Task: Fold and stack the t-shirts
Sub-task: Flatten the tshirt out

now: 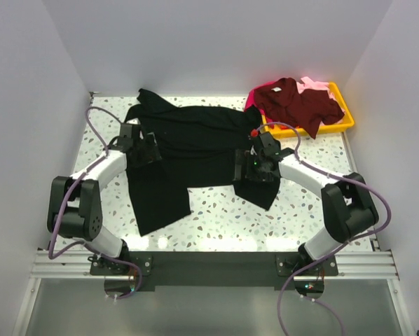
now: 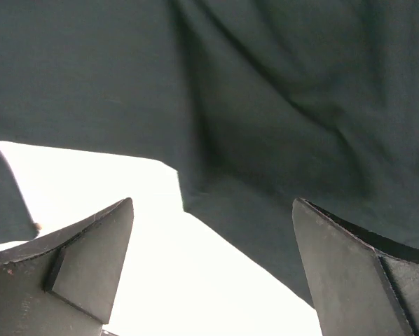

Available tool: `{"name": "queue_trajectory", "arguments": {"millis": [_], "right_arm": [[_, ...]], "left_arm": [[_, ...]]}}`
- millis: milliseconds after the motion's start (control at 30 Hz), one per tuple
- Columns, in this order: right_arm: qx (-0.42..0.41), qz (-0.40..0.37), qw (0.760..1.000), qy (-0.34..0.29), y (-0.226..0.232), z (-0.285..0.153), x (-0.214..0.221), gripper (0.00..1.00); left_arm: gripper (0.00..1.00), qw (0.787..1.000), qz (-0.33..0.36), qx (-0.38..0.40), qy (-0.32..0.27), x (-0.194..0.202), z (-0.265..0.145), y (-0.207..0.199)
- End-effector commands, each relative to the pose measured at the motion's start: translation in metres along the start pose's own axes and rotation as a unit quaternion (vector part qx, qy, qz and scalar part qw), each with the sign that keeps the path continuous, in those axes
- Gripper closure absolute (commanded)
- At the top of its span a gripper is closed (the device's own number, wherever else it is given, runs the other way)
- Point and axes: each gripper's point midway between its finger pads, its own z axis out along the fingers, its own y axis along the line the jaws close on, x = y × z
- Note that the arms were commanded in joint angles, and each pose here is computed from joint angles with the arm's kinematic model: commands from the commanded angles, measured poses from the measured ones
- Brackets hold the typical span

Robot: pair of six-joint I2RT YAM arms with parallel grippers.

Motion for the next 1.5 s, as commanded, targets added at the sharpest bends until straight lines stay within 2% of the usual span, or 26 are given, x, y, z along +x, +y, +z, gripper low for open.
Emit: {"name": "queue_trajectory", "arguments": {"millis": [0, 167, 500, 833, 967, 1000, 1067, 1100, 1167, 1200, 1233, 1300, 1333, 1367, 1467], "right_arm": [[0.000, 0.041, 0.999, -0.016, -0.012, 0.010, -0.003, 0.01], [0.010, 0.060, 0.998, 0.006, -0.029, 0.024, 0.006, 0.01], [0.041, 0.127, 0.991, 0.013, -0.077, 0.034, -0.005, 0.01], [0.064, 0.142, 0.988, -0.002, -0.111, 0.034, -0.048, 0.01], [0.055, 0.118, 0.991, 0.000, -0.108, 0.034, -0.060, 0.02], [0.051, 0.114, 0.992, -0.007, -0.105, 0.030, -0.067, 0.02], [0.046, 0.106, 0.993, -0.018, -0.103, 0.023, -0.073, 0.02], [0.042, 0.101, 0.994, -0.029, -0.099, 0.016, -0.079, 0.02], [0.038, 0.096, 0.994, -0.039, -0.096, 0.007, -0.082, 0.02], [0.033, 0.093, 0.994, -0.050, -0.092, -0.001, -0.085, 0.02], [0.030, 0.092, 0.994, -0.053, -0.091, -0.005, -0.086, 0.02], [0.017, 0.089, 0.994, -0.060, -0.085, -0.011, -0.086, 0.02], [0.011, 0.087, 0.994, -0.070, -0.082, -0.019, -0.088, 0.02], [0.006, 0.086, 0.994, -0.072, -0.080, -0.021, -0.086, 0.01], [-0.008, 0.083, 0.993, -0.082, -0.075, -0.028, -0.086, 0.01]], "left_arm": [[0.00, 0.999, -0.013, 0.028, -0.031, -0.018, 0.008, -0.013], [0.00, 1.000, -0.013, 0.024, -0.008, -0.007, 0.031, -0.009], [0.00, 0.999, -0.010, 0.016, 0.028, 0.005, 0.075, -0.002], [0.00, 1.000, 0.008, 0.028, 0.006, -0.031, 0.092, -0.017], [0.00, 0.999, 0.013, 0.038, -0.014, -0.044, 0.076, -0.022], [0.00, 0.999, 0.011, 0.029, -0.038, -0.057, 0.062, -0.020], [0.00, 0.999, 0.005, 0.006, -0.046, -0.051, 0.047, -0.008], [0.00, 0.997, -0.006, -0.015, -0.078, -0.063, 0.027, 0.000], [0.00, 0.996, -0.025, -0.057, -0.071, -0.040, 0.013, 0.022], [0.00, 0.991, -0.054, -0.075, -0.100, -0.046, -0.006, 0.031], [0.00, 0.990, -0.063, -0.098, -0.084, -0.022, -0.009, 0.046], [0.00, 0.981, -0.102, -0.120, -0.114, -0.017, -0.029, 0.059], [0.00, 0.980, -0.107, -0.137, -0.099, 0.005, -0.030, 0.070], [0.00, 0.975, -0.130, -0.143, -0.112, 0.007, -0.039, 0.075], [0.00, 0.968, -0.166, -0.158, -0.098, 0.037, -0.045, 0.087]]}}
